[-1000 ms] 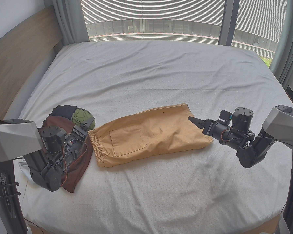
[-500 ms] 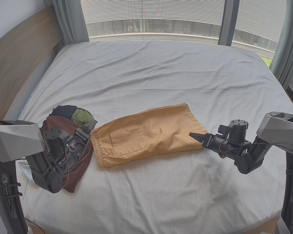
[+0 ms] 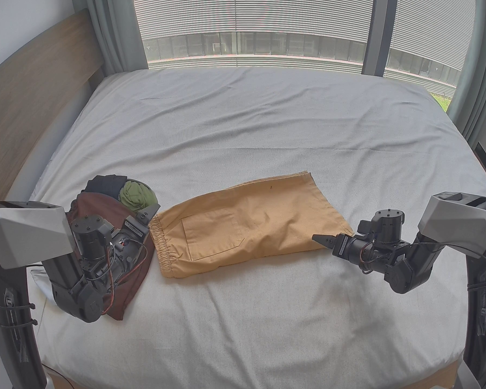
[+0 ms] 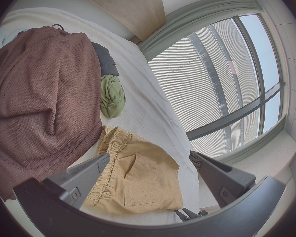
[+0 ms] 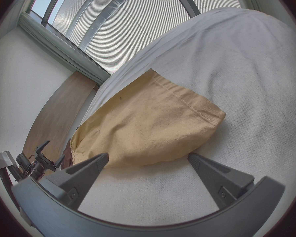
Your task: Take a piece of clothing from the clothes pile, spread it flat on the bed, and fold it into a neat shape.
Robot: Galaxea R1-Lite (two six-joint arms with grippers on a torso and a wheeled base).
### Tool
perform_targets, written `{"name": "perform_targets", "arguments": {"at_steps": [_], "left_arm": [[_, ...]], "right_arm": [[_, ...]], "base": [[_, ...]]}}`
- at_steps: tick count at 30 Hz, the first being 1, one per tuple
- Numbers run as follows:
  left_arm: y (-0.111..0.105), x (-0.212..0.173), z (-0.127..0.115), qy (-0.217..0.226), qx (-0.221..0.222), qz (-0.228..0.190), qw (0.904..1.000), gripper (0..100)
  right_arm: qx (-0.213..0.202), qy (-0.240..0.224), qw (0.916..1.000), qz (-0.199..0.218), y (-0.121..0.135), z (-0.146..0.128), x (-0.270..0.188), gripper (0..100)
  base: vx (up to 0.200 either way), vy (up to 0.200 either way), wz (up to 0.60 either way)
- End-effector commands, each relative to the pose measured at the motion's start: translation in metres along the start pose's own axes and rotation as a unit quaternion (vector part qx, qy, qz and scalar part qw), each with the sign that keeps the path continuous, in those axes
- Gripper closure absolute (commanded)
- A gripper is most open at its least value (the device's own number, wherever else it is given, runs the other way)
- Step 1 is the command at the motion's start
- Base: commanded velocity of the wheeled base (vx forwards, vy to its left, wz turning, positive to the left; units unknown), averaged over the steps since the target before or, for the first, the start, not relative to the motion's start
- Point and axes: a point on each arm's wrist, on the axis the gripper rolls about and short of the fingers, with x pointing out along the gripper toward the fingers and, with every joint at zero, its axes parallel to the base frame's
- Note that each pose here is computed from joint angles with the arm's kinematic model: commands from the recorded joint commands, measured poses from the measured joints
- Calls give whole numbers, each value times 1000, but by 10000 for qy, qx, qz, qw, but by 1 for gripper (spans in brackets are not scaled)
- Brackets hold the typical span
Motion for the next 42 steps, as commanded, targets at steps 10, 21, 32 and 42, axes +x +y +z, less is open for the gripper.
{"name": "perform_targets", "arguments": {"at_steps": [10, 21, 32, 42], "left_arm": [[2, 1, -1, 4, -1, 24, 10000, 0], [4, 1, -2, 11, -4, 65, 10000, 0], [4, 1, -1, 1, -4, 62, 10000, 0], [2, 1, -4, 40, -5, 39, 10000, 0]], "right_arm": [[151, 98, 9998, -52, -12, -18, 25, 0], [186, -133, 9994, 257, 4, -19, 62, 0], [161, -317, 9985, 404, 10, -21, 87, 0], [135, -461, 9978, 449, 8, -22, 88, 100]], "base": [[0, 0, 0], [0, 0, 0], [0, 0, 0], [0, 0, 0]]}}
